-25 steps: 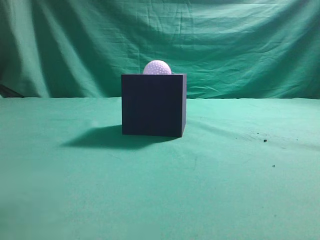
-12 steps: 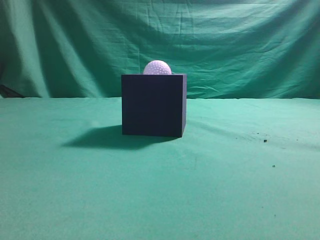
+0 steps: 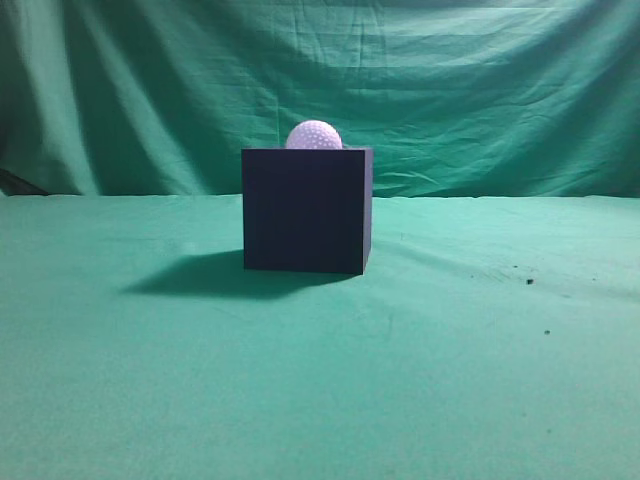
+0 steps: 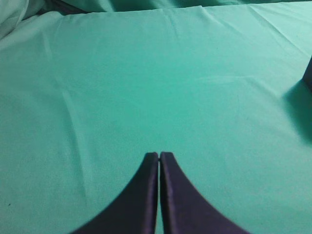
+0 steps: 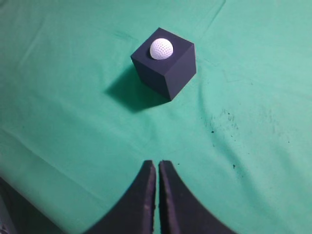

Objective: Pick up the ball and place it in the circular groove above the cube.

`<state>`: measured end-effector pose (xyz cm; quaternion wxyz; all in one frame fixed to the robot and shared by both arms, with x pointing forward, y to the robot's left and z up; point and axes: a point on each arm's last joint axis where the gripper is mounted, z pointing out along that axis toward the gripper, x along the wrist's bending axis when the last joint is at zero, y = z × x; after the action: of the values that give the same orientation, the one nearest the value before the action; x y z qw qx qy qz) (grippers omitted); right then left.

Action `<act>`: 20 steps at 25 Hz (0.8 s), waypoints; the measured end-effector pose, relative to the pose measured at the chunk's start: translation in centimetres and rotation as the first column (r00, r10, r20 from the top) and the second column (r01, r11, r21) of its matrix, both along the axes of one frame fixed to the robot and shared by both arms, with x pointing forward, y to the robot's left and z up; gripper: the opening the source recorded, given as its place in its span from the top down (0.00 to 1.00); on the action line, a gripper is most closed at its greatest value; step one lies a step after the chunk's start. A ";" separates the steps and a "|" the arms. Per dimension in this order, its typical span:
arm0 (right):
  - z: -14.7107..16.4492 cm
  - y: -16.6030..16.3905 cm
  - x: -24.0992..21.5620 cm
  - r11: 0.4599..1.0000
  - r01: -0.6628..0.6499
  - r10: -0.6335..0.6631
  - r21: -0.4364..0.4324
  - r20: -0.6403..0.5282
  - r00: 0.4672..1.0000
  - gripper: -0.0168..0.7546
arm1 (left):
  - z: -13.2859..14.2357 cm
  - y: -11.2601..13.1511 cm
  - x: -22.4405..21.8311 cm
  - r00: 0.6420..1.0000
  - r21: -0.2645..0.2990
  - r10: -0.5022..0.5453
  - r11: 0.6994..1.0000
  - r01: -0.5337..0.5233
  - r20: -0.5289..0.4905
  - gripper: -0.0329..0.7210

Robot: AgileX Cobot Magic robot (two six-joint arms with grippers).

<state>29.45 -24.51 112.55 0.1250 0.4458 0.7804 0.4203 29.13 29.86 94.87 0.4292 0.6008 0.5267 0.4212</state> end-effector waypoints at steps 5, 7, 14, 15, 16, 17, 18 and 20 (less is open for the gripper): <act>-0.4 -1.2 -1.4 1.000 -0.005 0.004 -0.002 -0.008 1.000 0.98 | 0.0 0.0 0.0 1.000 0.000 0.000 1.000 0.000 0.000 0.96; -0.4 -1.3 -1.5 1.000 -0.019 0.019 -0.024 0.003 1.000 0.98 | 0.0 0.0 0.0 1.000 0.000 0.000 1.000 0.000 0.000 0.96; -0.1 -1.3 -1.2 0.983 -0.123 0.147 -0.133 0.188 0.971 0.98 | 0.0 0.0 0.0 1.000 0.000 0.000 1.000 0.000 0.000 0.96; 0.1 -1.5 -1.2 0.987 -0.103 0.128 -0.127 0.212 0.969 0.98 | 0.0 0.0 0.0 1.000 0.000 0.000 1.000 0.000 0.000 0.96; 0.1 -1.6 -1.2 0.990 -0.081 0.107 -0.119 0.236 0.966 0.98 | 0.0 0.0 0.0 1.000 0.000 0.000 1.000 0.000 0.000 0.96; 0.1 -1.8 -1.1 0.993 -0.049 0.077 -0.111 0.258 0.963 0.98 | 0.0 0.0 0.0 1.000 0.000 0.000 1.000 0.000 0.000 0.96; 0.0 -2.0 -1.1 0.995 -0.014 0.041 -0.097 0.282 0.959 0.98 | 0.0 0.0 0.0 1.000 0.000 0.000 1.000 0.000 0.000 0.96; -0.6 -2.4 -1.1 0.996 0.053 -0.026 -0.071 0.337 0.941 0.98 | 0.0 0.0 0.0 1.000 0.000 0.000 1.000 0.000 0.000 0.96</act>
<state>28.40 -26.95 111.98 0.2821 0.3777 0.7547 0.4563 29.13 29.86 94.87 0.4292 0.6008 0.5267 0.4212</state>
